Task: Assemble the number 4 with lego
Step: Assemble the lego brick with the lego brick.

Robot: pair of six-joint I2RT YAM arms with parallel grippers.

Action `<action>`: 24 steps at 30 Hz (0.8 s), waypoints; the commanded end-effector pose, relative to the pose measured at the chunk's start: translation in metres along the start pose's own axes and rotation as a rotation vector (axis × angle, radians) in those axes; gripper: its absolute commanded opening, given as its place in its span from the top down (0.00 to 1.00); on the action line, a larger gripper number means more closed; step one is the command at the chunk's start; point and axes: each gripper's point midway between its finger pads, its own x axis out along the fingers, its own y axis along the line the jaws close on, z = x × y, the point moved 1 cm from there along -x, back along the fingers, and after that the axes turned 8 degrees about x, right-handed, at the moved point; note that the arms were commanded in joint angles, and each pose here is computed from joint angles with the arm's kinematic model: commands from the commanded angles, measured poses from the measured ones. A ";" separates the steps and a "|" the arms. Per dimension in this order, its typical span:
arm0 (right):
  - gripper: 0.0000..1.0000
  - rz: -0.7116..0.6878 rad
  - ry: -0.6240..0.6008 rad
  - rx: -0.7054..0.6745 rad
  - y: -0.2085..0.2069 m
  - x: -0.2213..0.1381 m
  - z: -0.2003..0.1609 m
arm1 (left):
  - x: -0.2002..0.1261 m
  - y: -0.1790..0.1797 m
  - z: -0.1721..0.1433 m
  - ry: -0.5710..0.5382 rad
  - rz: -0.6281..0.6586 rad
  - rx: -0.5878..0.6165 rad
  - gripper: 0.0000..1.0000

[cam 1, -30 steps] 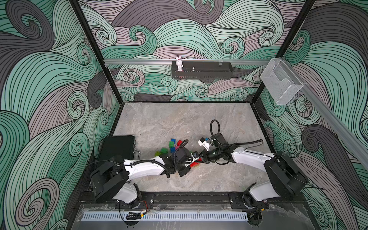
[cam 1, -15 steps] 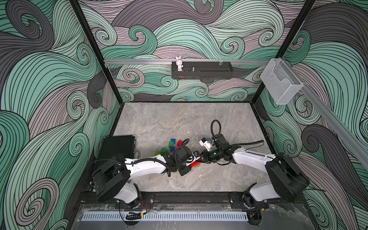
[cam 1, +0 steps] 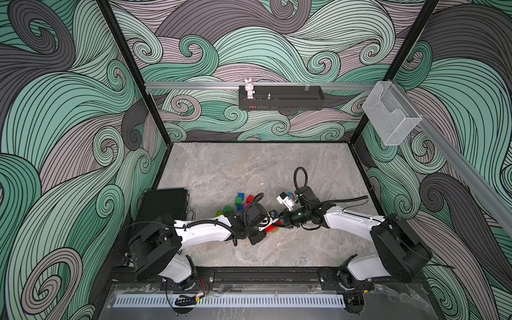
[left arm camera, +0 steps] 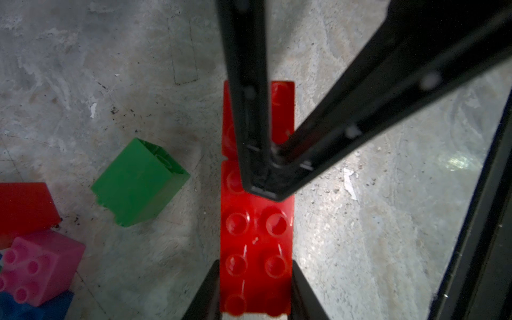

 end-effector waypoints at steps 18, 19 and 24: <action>1.00 -0.263 -0.025 0.171 -0.071 -0.001 -0.011 | 0.000 0.000 0.002 0.034 -0.024 0.012 0.95; 1.00 -0.271 -0.023 0.178 -0.074 -0.001 -0.013 | 0.000 0.000 0.001 0.040 -0.026 0.012 0.95; 1.00 -0.298 -0.012 0.204 -0.085 -0.002 -0.021 | 0.000 0.000 0.002 0.054 -0.029 0.004 0.88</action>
